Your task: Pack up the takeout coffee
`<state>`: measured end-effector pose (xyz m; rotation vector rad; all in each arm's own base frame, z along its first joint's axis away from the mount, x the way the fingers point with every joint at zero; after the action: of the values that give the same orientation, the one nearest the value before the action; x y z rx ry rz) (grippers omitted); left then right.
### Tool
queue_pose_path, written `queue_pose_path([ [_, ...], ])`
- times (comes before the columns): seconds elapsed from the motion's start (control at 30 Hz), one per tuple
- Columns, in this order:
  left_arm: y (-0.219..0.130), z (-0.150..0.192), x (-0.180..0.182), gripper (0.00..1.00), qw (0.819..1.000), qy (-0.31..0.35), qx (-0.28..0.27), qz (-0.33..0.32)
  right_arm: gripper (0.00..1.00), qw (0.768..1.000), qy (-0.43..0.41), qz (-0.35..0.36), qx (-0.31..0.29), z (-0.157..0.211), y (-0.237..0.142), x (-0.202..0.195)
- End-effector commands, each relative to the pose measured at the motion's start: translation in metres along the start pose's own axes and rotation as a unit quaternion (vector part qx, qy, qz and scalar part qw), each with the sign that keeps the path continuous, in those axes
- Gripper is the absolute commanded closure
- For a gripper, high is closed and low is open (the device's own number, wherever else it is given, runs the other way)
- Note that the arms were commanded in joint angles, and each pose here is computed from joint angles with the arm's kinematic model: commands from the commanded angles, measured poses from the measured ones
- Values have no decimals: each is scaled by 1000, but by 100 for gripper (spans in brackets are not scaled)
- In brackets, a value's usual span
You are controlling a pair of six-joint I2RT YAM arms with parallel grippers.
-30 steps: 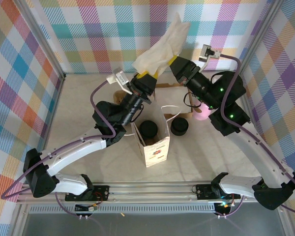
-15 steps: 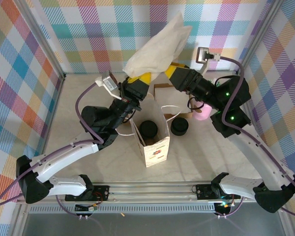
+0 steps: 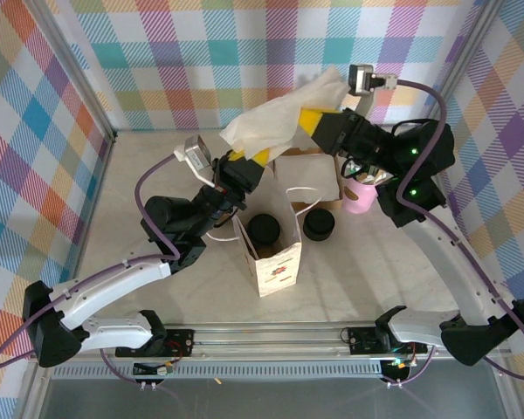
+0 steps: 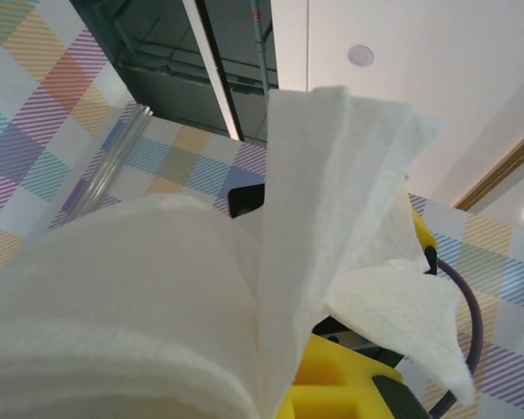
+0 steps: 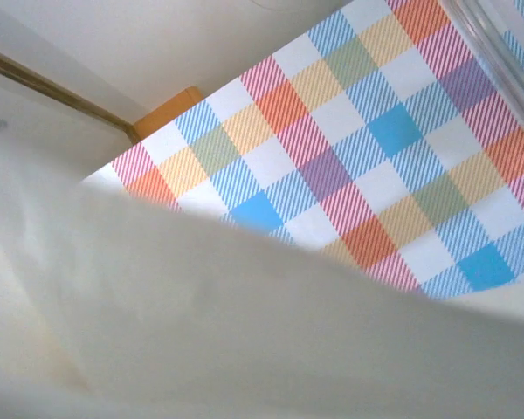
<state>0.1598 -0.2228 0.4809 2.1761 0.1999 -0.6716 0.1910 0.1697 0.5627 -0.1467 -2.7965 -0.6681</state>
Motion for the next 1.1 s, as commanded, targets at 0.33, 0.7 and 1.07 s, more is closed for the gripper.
queue_pose_path([
  [0.33,-16,-1,-1,100,999,-20,-26,-7,80,997,-69,-23,-12,-26,-12,28],
  [0.7,-47,-4,3,58,997,-10,-59,-52,100,991,-128,-29,38,-31,-15,40],
  [1.07,-120,-40,-19,33,964,106,-95,-225,100,948,-250,-75,181,0,-24,35],
])
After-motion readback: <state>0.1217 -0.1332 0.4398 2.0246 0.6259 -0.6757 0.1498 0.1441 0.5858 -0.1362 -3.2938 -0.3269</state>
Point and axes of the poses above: each hand's point on the last joint's axis, 136 mm out from that joint toward the fingers, its own y axis out along the fingers, its own x axis along the line the jaws close on, z = x × y, the point moved 10 cm from there along -y, back along the fingers, and after that the axes turned 15 degrees about -y, right-handed, at the moved point
